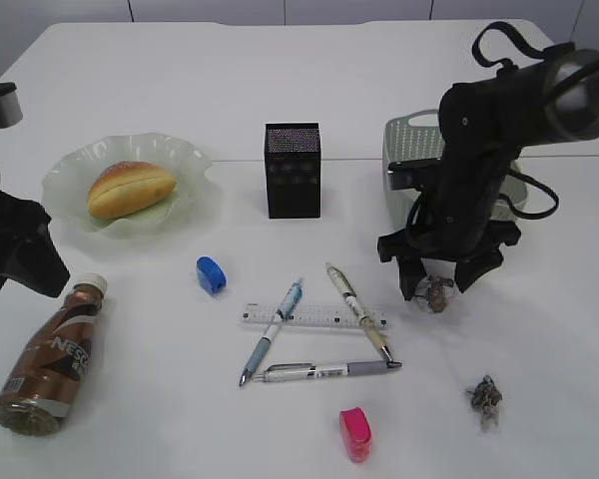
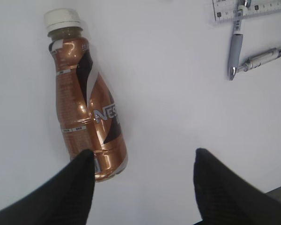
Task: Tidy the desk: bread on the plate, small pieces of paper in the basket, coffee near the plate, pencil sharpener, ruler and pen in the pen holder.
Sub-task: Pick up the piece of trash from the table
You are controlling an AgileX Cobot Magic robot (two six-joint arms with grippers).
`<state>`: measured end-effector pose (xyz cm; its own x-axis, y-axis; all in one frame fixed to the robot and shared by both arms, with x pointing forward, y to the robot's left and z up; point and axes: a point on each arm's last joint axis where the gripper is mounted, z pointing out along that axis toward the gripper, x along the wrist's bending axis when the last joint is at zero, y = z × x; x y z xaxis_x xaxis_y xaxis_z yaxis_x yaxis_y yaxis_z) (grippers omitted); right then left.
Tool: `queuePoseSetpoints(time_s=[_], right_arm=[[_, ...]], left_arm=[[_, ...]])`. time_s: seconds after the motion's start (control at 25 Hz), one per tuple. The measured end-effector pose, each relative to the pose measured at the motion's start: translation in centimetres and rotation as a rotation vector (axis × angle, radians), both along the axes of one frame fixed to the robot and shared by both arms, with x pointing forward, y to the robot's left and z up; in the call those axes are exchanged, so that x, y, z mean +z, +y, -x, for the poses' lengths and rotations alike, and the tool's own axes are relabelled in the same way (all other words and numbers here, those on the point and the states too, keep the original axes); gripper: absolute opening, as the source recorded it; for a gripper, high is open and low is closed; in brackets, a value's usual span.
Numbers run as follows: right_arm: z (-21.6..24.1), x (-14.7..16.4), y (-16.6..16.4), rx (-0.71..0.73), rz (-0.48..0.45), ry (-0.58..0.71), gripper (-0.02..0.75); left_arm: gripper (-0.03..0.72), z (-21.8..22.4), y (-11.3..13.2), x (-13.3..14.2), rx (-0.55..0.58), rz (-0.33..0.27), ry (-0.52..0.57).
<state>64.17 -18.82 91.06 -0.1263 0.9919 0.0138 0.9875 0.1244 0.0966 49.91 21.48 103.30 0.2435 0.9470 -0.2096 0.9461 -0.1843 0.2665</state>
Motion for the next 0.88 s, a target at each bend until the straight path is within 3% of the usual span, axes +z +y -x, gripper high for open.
queuePoseSetpoints(time_s=[0.28,0.88], right_arm=[[-0.05,-0.25,0.01,0.0,0.0,0.001,0.535],[-0.01,-0.86,0.18,-0.013,-0.015,0.021,0.261]], left_arm=[[0.486,0.01,0.03,-0.01,-0.002,-0.004,0.001],[0.486,0.01,0.04,-0.01,-0.002,-0.005,0.0]])
